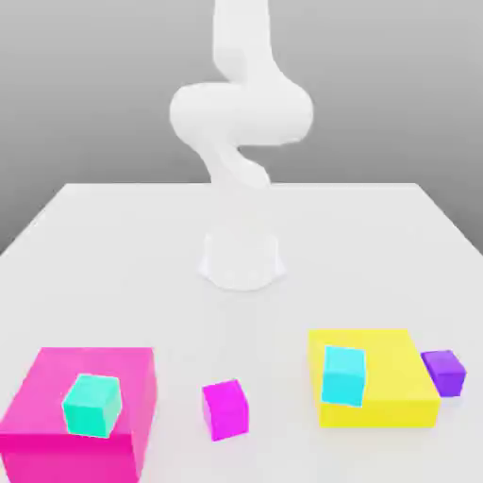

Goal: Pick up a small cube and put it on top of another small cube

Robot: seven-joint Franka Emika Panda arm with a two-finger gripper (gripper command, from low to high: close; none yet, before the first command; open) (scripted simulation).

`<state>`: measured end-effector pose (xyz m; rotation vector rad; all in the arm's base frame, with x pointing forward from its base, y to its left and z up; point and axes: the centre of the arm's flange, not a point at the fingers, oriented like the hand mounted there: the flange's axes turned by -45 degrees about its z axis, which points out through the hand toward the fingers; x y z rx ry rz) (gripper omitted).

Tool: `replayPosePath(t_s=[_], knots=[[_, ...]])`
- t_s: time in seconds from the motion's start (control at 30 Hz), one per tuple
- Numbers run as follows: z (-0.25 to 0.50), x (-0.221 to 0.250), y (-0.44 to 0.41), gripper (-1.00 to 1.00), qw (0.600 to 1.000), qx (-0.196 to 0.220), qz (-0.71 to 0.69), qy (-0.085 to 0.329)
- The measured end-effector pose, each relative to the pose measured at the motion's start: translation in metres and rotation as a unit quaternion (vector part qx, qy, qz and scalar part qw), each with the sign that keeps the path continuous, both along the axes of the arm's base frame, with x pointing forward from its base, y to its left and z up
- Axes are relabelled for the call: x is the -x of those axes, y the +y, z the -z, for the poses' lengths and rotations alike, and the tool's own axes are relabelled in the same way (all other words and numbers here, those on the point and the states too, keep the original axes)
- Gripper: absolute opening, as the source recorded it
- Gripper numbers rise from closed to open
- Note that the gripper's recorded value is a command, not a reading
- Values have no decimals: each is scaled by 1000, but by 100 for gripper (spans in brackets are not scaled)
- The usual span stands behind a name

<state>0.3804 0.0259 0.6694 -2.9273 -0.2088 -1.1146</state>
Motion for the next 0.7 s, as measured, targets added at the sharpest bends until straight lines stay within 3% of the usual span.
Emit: replayPosePath(t_s=[0.17,0.37,0.53,0.7], knots=[[93,-48,65,0,986,62,-142,67],[212,-62,148,0,932,132,-310,133],[313,-40,209,0,858,186,-444,179],[411,14,263,0,753,237,-576,213]])
